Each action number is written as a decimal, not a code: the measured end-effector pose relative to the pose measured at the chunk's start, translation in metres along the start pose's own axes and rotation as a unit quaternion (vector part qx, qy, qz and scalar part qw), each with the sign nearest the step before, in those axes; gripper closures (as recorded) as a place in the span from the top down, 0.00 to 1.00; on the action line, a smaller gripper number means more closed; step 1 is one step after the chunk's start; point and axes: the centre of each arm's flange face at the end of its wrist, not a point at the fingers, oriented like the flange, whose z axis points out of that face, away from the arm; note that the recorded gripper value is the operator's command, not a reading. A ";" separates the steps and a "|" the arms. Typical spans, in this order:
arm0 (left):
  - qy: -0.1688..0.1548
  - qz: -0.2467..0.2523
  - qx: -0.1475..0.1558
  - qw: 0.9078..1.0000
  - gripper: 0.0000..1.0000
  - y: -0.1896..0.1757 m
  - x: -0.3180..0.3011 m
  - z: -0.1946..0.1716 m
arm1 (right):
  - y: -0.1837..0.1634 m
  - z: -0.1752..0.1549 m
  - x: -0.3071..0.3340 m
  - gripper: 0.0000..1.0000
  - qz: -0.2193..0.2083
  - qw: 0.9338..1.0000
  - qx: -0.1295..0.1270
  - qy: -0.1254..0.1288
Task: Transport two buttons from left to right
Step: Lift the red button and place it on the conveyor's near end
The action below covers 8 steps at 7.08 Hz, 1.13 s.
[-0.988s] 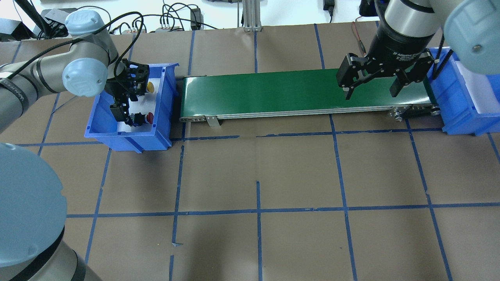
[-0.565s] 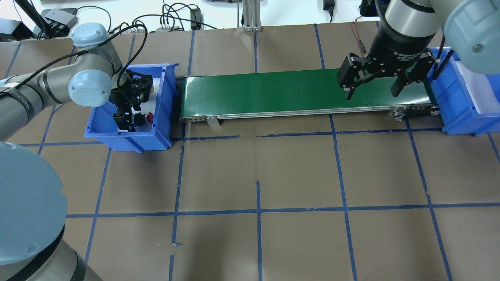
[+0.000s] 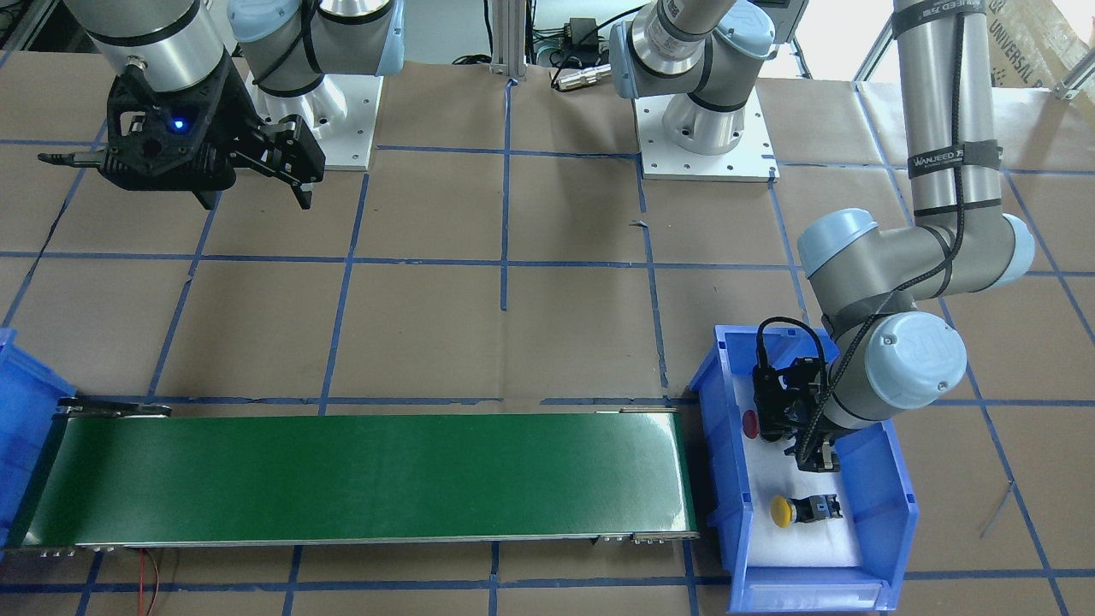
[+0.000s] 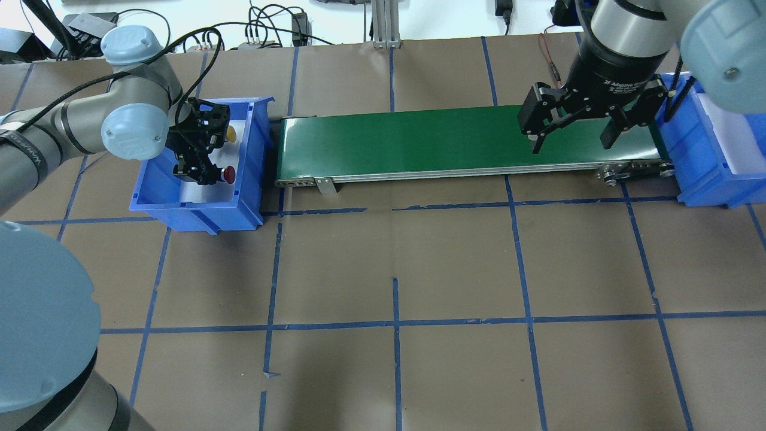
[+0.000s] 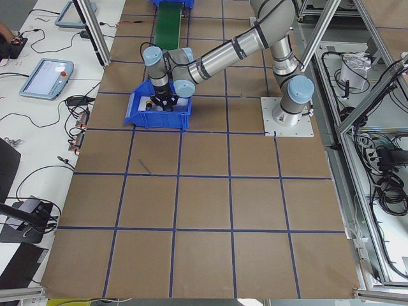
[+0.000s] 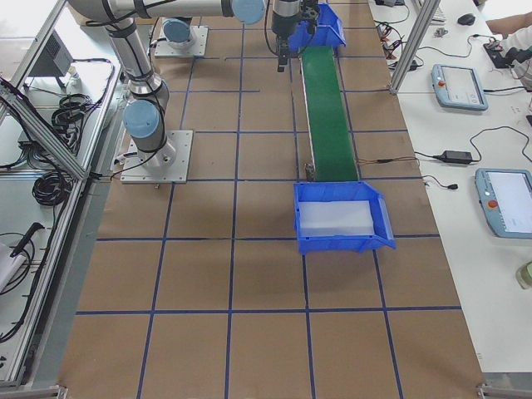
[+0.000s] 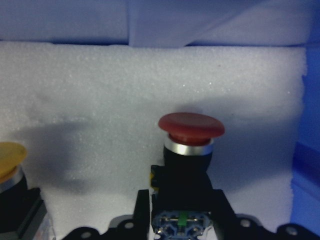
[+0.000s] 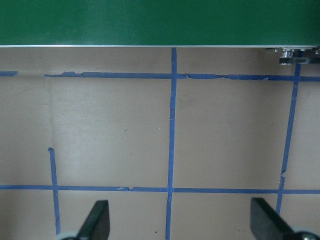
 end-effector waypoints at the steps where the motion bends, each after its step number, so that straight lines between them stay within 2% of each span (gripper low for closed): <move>1: -0.009 -0.001 -0.001 1.000 0.03 0.000 0.000 -0.011 | 0.000 0.000 0.000 1.00 0.000 1.000 0.000 0.000; 2: -0.022 -0.004 0.003 1.000 0.03 -0.001 0.002 -0.031 | 0.001 -0.001 0.000 1.00 0.000 1.000 0.001 0.000; 5: -0.061 -0.033 0.029 0.997 0.03 -0.018 0.023 -0.121 | 0.001 -0.003 0.002 1.00 -0.001 1.000 0.003 0.000; 6: -0.070 -0.041 0.037 0.996 0.03 -0.041 0.026 -0.138 | 0.001 -0.003 0.004 1.00 -0.002 1.000 0.003 0.000; 8: -0.080 -0.049 0.047 0.994 0.04 -0.112 0.029 -0.143 | 0.001 -0.003 0.006 1.00 -0.002 1.000 0.003 -0.001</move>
